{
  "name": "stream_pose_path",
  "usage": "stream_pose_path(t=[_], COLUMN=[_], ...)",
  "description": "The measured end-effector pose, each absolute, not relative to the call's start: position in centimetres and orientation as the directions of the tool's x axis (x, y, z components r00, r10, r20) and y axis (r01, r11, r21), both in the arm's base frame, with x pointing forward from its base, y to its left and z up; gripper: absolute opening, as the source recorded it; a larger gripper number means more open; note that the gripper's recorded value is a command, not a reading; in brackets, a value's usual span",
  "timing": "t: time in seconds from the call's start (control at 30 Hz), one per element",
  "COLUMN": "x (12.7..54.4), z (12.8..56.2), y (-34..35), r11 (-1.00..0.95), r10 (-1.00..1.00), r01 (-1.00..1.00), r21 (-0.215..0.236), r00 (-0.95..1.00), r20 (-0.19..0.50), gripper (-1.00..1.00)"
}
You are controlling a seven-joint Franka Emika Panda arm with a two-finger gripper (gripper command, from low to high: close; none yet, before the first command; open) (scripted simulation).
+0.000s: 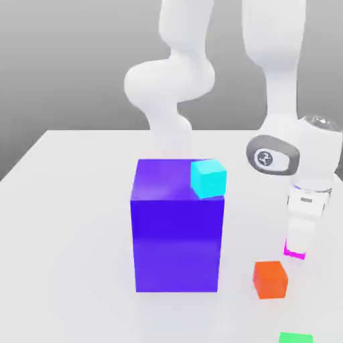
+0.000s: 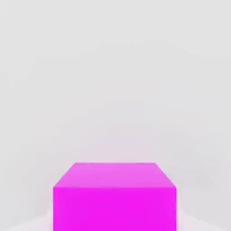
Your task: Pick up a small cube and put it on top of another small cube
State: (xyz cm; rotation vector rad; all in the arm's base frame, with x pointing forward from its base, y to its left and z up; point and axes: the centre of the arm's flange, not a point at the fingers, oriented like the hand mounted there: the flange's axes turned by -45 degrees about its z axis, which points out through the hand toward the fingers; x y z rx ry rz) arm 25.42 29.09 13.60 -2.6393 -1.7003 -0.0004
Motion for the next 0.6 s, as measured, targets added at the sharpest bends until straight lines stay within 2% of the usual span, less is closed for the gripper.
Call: stream_pose_path(t=[0.2,0.4,0.6], x=[26.1,35.1,45.1], z=[18.8,20.7,22.5], y=[29.1,28.5,25.2], r11=[-0.417,-0.465,-0.516], r10=[0.909,0.885,0.857], r01=[0.909,0.885,0.857], r21=[0.0,-0.009,-0.009], r00=[0.417,0.466,0.516], r20=[0.0,0.003,0.003], gripper=[-1.0,-1.0,-1.0])
